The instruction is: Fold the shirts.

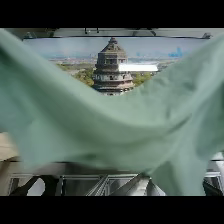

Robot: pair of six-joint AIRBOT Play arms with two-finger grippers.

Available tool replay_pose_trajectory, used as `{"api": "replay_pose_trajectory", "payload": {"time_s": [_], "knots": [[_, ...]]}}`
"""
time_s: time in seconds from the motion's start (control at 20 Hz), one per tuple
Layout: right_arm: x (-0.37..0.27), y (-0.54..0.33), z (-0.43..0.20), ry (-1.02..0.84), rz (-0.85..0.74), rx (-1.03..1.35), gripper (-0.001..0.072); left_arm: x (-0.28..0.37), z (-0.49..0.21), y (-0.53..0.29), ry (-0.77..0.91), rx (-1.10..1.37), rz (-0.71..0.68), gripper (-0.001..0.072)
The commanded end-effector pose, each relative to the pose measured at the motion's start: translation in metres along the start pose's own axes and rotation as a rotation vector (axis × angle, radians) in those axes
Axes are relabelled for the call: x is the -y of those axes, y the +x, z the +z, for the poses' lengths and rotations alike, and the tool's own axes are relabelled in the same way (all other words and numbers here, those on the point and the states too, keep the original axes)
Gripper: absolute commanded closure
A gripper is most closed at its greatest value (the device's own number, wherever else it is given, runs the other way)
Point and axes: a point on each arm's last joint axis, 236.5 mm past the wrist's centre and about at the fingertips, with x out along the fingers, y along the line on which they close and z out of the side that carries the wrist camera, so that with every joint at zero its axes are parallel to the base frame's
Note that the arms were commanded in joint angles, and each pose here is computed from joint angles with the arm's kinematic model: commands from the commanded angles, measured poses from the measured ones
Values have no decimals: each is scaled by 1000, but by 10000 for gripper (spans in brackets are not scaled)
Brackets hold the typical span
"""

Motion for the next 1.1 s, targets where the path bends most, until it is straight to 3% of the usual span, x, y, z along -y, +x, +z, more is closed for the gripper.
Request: {"api": "replay_pose_trajectory", "payload": {"time_s": [0.0,0.1,0.25,0.3,0.35,0.4,0.45,0.55,0.65,0.85,0.95,1.05], "knots": [[77,29,-108,323,22,-208,682,-175,-68,6,-304,-132,307,685],[134,53,-209,522,-76,-365,680,-266,-125,-5,-479,-241,444,684],[186,71,-339,717,-179,-583,674,-359,-176,-22,-751,-229,470,683],[199,75,-366,778,-182,-623,519,-379,-183,-30,-794,-230,453,683],[206,79,-381,824,-159,-650,342,-390,-180,-36,-815,-216,397,619],[209,81,-383,851,-118,-663,322,-392,-162,-39,-823,-174,309,448],[210,81,-376,863,-75,-662,322,-388,-137,-42,-811,-119,222,426],[217,73,-351,865,-53,-636,322,-372,-81,-57,-735,-13,94,413],[226,52,-338,843,-103,-655,323,-361,-46,-73,-654,13,93,413],[224,8,-378,856,-238,-876,310,-355,-62,-91,-658,-164,246,413],[216,5,-396,890,-246,-901,191,-359,-96,-95,-713,-285,341,413],[206,9,-418,911,-246,-932,191,-364,-135,-90,-755,-389,420,411]]}}
